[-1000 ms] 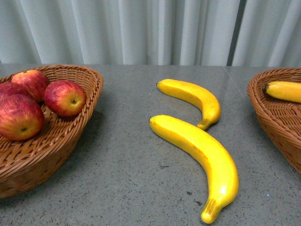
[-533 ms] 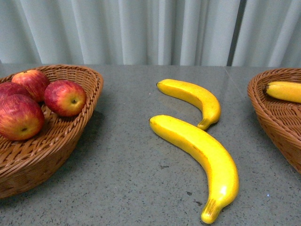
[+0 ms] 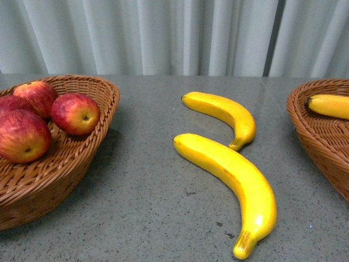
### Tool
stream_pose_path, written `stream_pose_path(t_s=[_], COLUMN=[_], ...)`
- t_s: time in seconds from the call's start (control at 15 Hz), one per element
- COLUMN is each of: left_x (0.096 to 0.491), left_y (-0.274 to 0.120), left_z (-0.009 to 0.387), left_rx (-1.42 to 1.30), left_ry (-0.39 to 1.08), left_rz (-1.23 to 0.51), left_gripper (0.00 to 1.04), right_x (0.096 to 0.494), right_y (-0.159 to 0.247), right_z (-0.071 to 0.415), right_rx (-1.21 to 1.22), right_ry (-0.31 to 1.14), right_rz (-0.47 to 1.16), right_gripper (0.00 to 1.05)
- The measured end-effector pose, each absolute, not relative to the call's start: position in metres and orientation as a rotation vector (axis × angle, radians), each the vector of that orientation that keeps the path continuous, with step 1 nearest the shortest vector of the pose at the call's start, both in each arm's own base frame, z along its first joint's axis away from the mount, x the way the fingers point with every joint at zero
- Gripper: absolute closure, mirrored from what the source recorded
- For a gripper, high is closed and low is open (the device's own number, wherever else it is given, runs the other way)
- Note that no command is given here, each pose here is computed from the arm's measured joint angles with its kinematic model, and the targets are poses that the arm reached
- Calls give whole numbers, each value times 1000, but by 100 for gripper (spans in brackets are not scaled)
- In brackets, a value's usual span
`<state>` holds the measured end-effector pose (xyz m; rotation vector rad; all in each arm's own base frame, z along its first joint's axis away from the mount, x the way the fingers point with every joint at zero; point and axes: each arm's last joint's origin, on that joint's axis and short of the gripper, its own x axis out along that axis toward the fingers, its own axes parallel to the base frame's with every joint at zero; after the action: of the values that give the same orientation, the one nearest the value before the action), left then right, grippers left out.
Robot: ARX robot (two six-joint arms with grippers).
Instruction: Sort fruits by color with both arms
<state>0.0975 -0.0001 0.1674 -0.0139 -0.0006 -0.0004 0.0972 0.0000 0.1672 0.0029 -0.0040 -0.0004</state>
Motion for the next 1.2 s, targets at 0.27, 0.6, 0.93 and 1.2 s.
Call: stream_pose_path(t_s=[0.27, 0.6, 0.93, 1.2], left_x=[97, 97, 97, 97], left_y=[0, 0, 0, 0], left_z=[167, 167, 167, 167], left_rx=[-14, -12, -11, -11], left_ry=[-1, -1, -1, -1], left_rz=[0, 1, -1, -1], left_gripper=[39, 7, 7, 7], right_x=[97, 121, 257, 313], right_y=[0, 11, 123, 190], right_z=[167, 203, 270, 232], right_rx=[3, 127, 23, -266], right_ry=[-4, -36, -24, 278], right_rz=[0, 342, 598, 670], right_gripper=[7, 7, 7, 7])
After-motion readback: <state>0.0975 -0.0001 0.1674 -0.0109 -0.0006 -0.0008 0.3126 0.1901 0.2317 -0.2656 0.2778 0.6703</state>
